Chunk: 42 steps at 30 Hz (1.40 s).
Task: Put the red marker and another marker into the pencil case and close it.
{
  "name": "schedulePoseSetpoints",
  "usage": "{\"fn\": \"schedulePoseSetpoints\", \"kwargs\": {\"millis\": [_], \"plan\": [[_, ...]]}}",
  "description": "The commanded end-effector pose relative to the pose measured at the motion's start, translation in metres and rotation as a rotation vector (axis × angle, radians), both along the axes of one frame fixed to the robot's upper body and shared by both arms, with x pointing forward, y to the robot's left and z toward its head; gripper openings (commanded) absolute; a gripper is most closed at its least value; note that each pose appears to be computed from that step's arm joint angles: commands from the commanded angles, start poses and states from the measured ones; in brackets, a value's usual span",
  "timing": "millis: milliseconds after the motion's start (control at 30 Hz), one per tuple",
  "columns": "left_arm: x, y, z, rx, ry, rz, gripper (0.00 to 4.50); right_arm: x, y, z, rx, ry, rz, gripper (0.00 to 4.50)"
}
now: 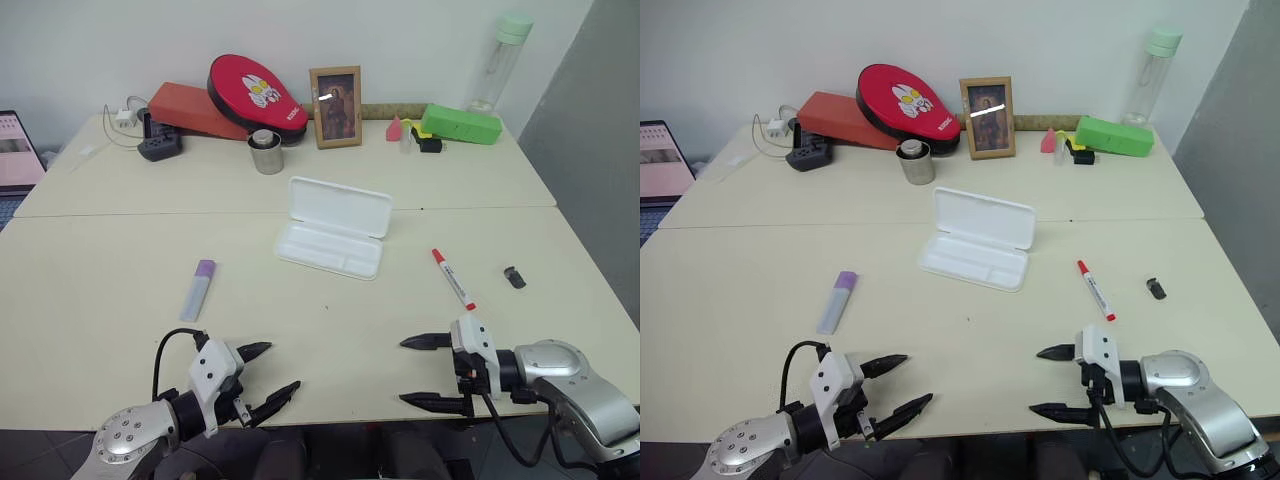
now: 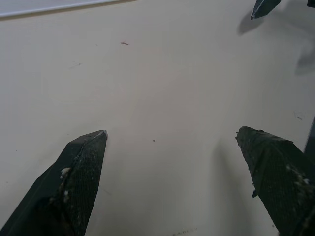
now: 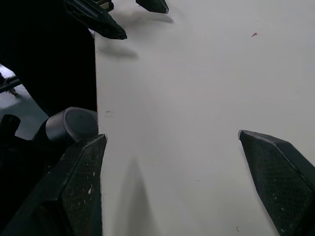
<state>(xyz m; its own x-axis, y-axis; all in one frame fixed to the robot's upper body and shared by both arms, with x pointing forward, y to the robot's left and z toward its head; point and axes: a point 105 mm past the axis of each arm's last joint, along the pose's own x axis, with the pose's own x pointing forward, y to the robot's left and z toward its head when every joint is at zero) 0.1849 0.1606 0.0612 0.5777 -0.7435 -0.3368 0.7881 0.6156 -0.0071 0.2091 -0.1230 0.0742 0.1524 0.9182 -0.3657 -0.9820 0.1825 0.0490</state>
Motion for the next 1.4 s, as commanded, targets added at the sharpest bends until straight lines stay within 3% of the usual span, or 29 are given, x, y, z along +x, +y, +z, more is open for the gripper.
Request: {"fn": "schedulePoseSetpoints", "kwargs": {"millis": [33,700,1000,1100,1233,1400], "plan": [[-0.004,-0.004,0.006,-0.008,-0.015,-0.033,4.48,-0.006,0.007,0.010,0.010,-0.018,0.058,4.50],[-0.008,-0.008,0.006,-0.008,-0.001,-0.055,4.48,-0.014,0.004,0.008,0.017,0.024,0.064,4.50],[0.003,-0.008,0.013,-0.030,-0.033,-0.038,4.48,-0.010,0.001,0.011,-0.001,0.040,0.049,4.50],[0.016,-0.009,0.031,-0.083,-0.113,0.005,4.48,0.006,0.006,0.028,0.032,0.021,-0.008,4.50],[0.041,-0.008,0.066,-0.199,-0.236,0.096,4.48,0.049,0.017,0.063,0.112,-0.116,-0.141,4.50],[0.065,-0.014,0.103,-0.292,-0.395,0.156,4.48,0.094,0.040,0.082,0.038,-0.217,-0.177,4.50]]}}
